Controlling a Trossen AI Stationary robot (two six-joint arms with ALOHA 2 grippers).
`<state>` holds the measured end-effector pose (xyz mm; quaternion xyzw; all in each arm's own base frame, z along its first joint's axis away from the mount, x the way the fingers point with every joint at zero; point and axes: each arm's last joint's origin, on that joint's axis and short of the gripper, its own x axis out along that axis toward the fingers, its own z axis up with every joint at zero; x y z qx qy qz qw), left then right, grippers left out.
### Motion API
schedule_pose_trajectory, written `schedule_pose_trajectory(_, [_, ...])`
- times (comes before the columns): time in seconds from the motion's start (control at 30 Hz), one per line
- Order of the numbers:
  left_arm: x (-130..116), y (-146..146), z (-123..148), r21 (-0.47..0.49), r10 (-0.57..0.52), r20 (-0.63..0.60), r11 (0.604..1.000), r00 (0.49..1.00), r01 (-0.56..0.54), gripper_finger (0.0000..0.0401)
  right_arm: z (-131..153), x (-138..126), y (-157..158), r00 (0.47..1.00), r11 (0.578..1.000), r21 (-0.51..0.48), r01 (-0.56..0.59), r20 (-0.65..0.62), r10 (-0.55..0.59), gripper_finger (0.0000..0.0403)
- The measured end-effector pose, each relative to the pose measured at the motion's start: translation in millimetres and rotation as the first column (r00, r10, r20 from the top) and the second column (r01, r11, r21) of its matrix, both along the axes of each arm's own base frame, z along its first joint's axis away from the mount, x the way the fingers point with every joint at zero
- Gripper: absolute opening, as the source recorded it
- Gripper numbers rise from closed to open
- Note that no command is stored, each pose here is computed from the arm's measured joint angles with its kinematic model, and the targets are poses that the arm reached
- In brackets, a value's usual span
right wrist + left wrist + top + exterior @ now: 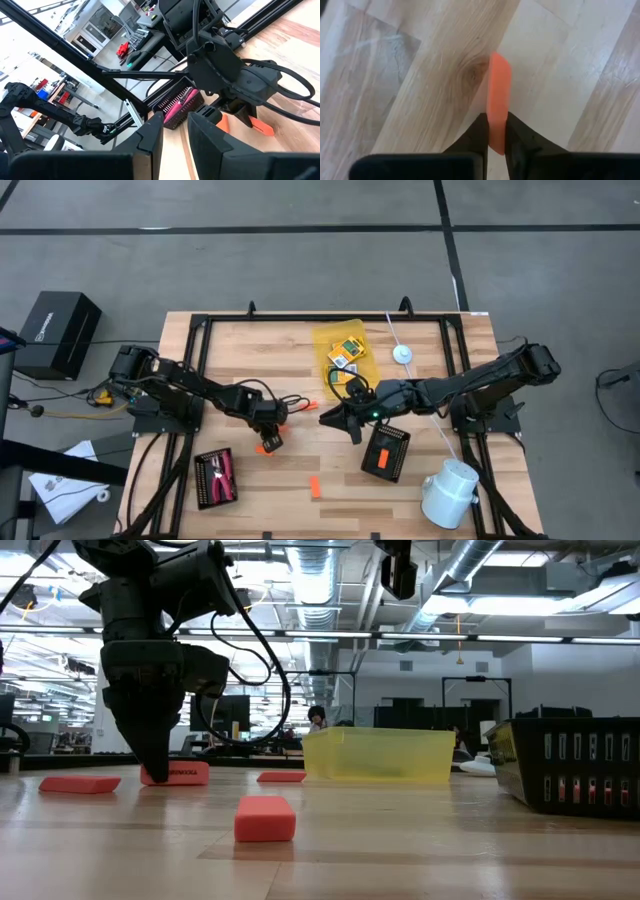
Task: Pick & Place School Supplies
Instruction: Put the orange eraser into the right black bin
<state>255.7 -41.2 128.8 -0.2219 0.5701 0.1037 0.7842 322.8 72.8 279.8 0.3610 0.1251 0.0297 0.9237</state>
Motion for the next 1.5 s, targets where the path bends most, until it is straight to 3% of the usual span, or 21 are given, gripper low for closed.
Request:
schedule_pose_trajectory(0.2, [0.1,1.9,8.7,-0.006,0.007,0.055,1.000,0.998,-0.007,0.0026,1.3,1.4,-5.0,1.000,1.000,-0.004,0.015,0.015,-0.015,0.0082])
schedule_pose_trajectory(0.4, [-6.5,20.1,51.7,-0.034,0.102,0.240,0.995,0.965,-0.096,0.0026,8.9,4.7,-16.3,0.995,0.999,-0.021,0.034,0.097,-0.032,0.0082])
schedule_pose_trajectory(0.5, [-14.7,32.6,80.7,-0.044,0.167,0.380,0.986,0.910,-0.162,0.0026,11.4,6.4,-24.9,0.992,0.999,-0.014,0.034,0.121,-0.032,0.0082])
schedule_pose_trajectory(0.63, [-28.5,48.0,117.4,-0.048,0.218,0.572,0.971,0.791,-0.233,0.0026,14.4,8.2,-36.8,0.988,0.999,-0.029,0.031,0.153,-0.026,0.0083])
schedule_pose_trajectory(0.7, [-35.6,53.2,132.3,-0.041,0.206,0.648,0.971,0.733,-0.237,0.0026,16.0,9.0,-44.4,0.985,0.999,-0.030,0.024,0.170,-0.018,0.0084])
schedule_pose_trajectory(0.83, [-43.3,62.3,161.4,-0.057,0.170,0.804,0.976,0.570,-0.210,0.0026,18.4,10.3,-58.7,0.983,0.998,-0.026,0.055,0.179,-0.050,0.0099])
schedule_pose_trajectory(0.93, [-44.7,67.2,171.6,-0.087,0.158,0.853,0.983,0.497,-0.162,0.0026,29.4,12.6,-70.0,0.974,0.995,-0.023,0.095,0.210,-0.088,0.0118])
schedule_pose_trajectory(1.2, [-38.2,67.3,170.6,-0.107,0.125,0.867,0.992,0.483,-0.064,0.0026,48.8,23.1,-91.6,0.954,0.987,-0.027,0.160,0.259,-0.148,0.0154])
schedule_pose_trajectory(1.33, [-32.2,67.5,178.0,-0.099,0.110,0.910,0.994,0.401,-0.048,0.0026,45.7,27.1,-92.3,0.961,0.987,-0.028,0.156,0.236,-0.145,0.0149])
schedule_pose_trajectory(1.5, [-27.1,67.9,179.8,-0.101,0.105,0.927,0.994,0.359,-0.032,0.0026,41.9,31.3,-89.5,0.965,0.989,-0.022,0.145,0.226,-0.136,0.0130])
